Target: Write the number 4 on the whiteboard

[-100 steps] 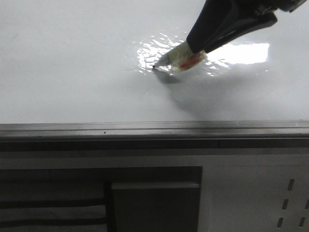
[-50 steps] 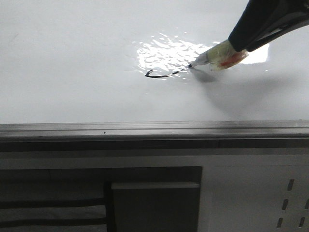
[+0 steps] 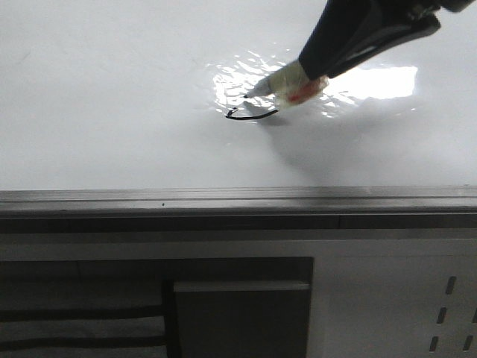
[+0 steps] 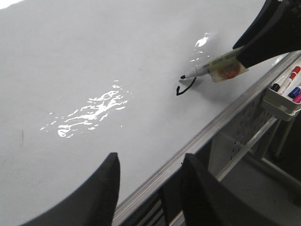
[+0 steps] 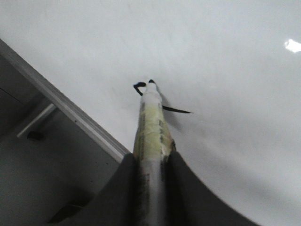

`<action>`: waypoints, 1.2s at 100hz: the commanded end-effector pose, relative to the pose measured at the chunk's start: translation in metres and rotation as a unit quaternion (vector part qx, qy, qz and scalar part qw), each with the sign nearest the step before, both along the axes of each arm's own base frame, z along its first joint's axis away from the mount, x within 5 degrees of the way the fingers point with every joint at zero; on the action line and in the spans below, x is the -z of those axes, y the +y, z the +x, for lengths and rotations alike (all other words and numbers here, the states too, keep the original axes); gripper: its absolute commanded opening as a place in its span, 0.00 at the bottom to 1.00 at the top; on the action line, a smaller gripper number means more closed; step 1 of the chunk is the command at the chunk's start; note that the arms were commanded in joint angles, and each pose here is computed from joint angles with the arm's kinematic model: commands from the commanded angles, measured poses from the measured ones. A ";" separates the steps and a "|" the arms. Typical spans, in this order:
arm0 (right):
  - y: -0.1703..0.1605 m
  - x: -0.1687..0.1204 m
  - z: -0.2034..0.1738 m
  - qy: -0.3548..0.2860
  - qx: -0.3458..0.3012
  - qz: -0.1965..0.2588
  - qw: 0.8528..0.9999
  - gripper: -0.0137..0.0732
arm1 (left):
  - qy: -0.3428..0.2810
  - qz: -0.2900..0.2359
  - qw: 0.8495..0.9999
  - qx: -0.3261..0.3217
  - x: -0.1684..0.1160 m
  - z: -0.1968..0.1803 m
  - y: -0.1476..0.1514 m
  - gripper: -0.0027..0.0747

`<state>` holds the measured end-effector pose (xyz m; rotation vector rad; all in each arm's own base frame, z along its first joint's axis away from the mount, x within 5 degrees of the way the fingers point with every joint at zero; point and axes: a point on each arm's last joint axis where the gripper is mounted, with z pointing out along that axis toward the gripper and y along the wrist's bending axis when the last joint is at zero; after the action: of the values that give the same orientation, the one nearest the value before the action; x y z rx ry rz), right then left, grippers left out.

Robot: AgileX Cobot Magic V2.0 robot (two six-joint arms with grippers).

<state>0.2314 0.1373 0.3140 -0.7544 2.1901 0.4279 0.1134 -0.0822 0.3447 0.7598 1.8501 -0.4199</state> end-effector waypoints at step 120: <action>-0.025 -0.067 -0.083 -0.167 -0.292 -0.163 0.927 0.20 | -0.031 0.151 0.939 0.306 -0.012 0.042 -0.139 0.40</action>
<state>0.1502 0.1118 0.3657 -1.5989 1.7771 0.2083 0.1507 -0.2053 0.3383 1.6066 1.6924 -0.4736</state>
